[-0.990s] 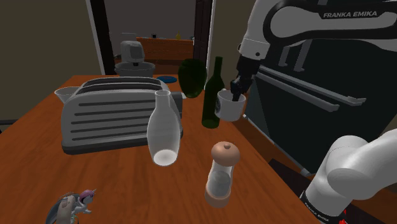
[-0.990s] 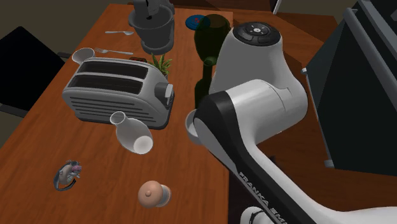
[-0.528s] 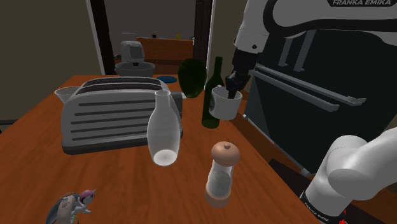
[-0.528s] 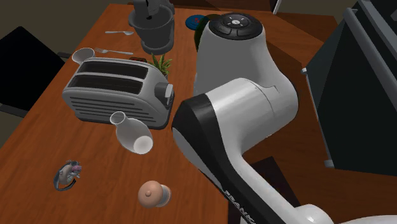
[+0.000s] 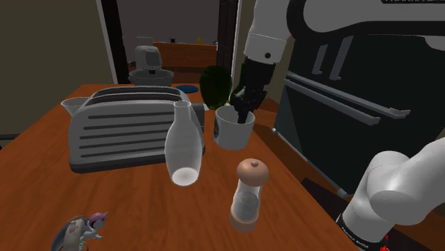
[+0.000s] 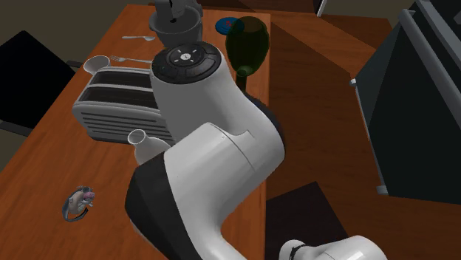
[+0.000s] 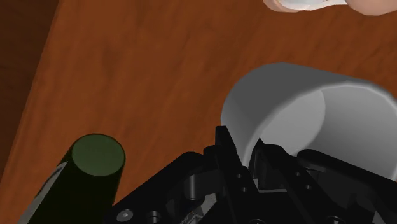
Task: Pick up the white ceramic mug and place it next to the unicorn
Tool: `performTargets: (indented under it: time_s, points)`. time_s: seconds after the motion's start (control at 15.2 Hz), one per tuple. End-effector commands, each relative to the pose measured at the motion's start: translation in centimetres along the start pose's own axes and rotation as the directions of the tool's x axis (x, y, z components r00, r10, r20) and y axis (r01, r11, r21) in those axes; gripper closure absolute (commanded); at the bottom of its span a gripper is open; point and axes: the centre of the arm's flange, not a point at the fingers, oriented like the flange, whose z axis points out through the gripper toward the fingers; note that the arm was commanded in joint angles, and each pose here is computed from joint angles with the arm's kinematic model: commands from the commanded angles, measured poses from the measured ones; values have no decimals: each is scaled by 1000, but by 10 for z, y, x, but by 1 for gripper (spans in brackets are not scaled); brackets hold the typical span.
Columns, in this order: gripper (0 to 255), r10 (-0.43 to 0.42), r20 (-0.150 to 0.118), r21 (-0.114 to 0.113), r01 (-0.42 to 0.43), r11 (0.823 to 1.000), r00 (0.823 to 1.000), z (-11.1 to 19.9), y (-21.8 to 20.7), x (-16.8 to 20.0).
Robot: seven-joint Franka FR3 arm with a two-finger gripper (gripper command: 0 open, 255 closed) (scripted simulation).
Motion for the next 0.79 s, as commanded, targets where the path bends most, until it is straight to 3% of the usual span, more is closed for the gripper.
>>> performTargets:
  time_s: [0.0,0.73]
  points:
    - [255,1,0,1,-1,1000,1000,0,-27,-4]
    - [255,1,0,1,-1,1000,1000,8,-171,-18]
